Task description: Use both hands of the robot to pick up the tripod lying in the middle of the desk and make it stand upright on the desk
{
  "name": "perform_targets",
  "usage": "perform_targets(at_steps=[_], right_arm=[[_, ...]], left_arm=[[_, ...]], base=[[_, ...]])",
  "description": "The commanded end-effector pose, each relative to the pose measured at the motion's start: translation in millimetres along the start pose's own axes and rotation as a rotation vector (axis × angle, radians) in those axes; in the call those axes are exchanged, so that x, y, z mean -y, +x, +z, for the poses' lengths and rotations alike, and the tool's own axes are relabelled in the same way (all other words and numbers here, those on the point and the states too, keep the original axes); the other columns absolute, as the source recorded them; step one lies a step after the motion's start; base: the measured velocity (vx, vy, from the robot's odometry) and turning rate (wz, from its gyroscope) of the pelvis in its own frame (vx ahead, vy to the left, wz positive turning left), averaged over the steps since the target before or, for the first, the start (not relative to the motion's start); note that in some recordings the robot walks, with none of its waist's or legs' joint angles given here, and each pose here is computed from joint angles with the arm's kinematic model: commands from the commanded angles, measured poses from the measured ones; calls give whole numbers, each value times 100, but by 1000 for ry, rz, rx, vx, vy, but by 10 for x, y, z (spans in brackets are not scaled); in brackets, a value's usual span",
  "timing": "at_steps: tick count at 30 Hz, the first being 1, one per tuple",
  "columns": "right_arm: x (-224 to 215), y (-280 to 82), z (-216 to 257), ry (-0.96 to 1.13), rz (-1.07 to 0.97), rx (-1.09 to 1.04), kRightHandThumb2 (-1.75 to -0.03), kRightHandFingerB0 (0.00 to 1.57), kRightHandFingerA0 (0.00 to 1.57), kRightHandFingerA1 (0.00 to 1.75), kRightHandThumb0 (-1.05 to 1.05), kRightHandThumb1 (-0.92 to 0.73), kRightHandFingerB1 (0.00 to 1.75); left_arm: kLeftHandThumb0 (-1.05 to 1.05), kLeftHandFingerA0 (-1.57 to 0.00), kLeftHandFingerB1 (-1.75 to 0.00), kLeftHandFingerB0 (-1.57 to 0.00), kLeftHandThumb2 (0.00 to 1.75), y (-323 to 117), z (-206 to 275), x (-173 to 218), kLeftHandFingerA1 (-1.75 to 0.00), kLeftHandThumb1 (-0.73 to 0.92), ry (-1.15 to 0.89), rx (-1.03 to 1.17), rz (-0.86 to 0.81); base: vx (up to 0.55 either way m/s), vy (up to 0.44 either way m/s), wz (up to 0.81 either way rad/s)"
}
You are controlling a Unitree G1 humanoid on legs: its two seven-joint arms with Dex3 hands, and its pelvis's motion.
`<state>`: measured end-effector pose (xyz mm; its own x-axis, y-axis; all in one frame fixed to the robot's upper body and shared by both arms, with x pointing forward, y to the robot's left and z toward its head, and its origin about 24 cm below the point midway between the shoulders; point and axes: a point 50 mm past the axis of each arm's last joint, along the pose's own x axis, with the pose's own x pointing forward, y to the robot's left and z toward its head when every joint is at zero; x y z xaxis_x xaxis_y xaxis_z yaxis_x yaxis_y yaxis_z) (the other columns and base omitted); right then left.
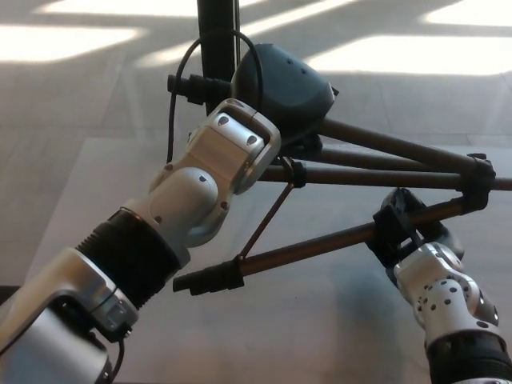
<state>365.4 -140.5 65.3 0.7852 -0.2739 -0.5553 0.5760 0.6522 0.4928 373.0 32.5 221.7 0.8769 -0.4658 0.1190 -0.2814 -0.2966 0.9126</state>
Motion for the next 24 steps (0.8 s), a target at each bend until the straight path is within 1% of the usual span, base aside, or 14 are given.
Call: perform_targets(at_steps=[1, 7, 10, 11, 12, 14, 15, 16, 17, 19, 20, 21, 23, 24], right_arm=[[-235, -106, 465, -175, 138, 198, -139, 90, 106, 175, -28, -39, 167], [-383, -245, 847, -370, 199, 374, -143, 90, 103, 175, -27, -28, 161], [-568, -408, 1140, -507, 224, 486, -143, 86, 101, 175, -19, -39, 156], [-609, -437, 1185, -520, 220, 508, -138, 89, 99, 175, -20, -36, 159], [-655, -466, 1235, -529, 219, 522, -122, 81, 97, 175, -21, -38, 167], [-701, -494, 1291, -544, 220, 529, -122, 81, 97, 175, -21, -38, 167], [-720, -515, 1314, -561, 227, 538, -125, 82, 99, 175, -22, -38, 169], [-756, -560, 1358, -594, 249, 564, -130, 88, 100, 175, -23, -38, 162], [-770, -580, 1371, -612, 263, 581, -121, 110, 126, 144, -29, -40, 134], [-789, -593, 1370, -638, 275, 603, -121, 109, 126, 144, -29, -41, 134], [-795, -599, 1373, -646, 278, 606, -121, 109, 126, 144, -29, -41, 134], [-826, -618, 1381, -652, 280, 606, -139, 85, 100, 175, -25, -32, 162], [-829, -621, 1383, -655, 280, 605, -139, 85, 100, 175, -25, -32, 162], [-854, -633, 1377, -676, 285, 612, -142, 86, 100, 175, -26, -30, 166]], left_arm=[[-37, -119, -91, -82, 97, 14, -98, -83, -132, 48, 12, -22, 30], [-37, -118, -95, -84, 99, -5, -132, -37, -131, 49, 23, -36, 7], [-34, -119, -87, -80, 92, -11, -155, 10, -131, 42, 2, -35, 3], [-31, -92, -85, -81, 65, -15, -161, 21, -160, 55, 7, -33, -3], [-29, -92, -87, -80, 71, -20, -171, 29, -155, 60, 4, -36, -13], [-29, -92, -87, -80, 71, -25, -180, 38, -155, 60, -5, -40, -24], [-33, -91, -97, -83, 71, -31, -183, 44, -157, 57, -7, -49, -17], [-31, -91, -95, -82, 71, -45, -193, 68, -156, 58, -18, -71, -9], [-30, -91, -93, -82, 73, -56, -199, 98, -156, 58, -34, -85, -11], [-29, -90, -98, -83, 73, -94, -203, 172, -156, 59, -67, -110, -16], [-29, -90, -98, -83, 73, -107, -201, 194, -156, 59, -69, -116, -12], [-26, -91, -100, -83, 70, -163, -187, 296, -163, 60, -91, -136, -1], [-26, -91, -100, -83, 70, -174, -183, 308, -163, 60, -94, -139, 2], [-26, -94, -88, -83, 66, -214, -171, 387, -150, 55, -129, -150, -25]], base=[[0, 0, 0], [0, 0, 0], [0, 0, 0], [0, 0, 0], [0, 0, 0], [0, 0, 0], [0, 0, 0], [0, 0, 0], [0, 0, 0], [0, 0, 0], [0, 0, 0], [0, 0, 0], [0, 0, 0], [0, 0, 0]])
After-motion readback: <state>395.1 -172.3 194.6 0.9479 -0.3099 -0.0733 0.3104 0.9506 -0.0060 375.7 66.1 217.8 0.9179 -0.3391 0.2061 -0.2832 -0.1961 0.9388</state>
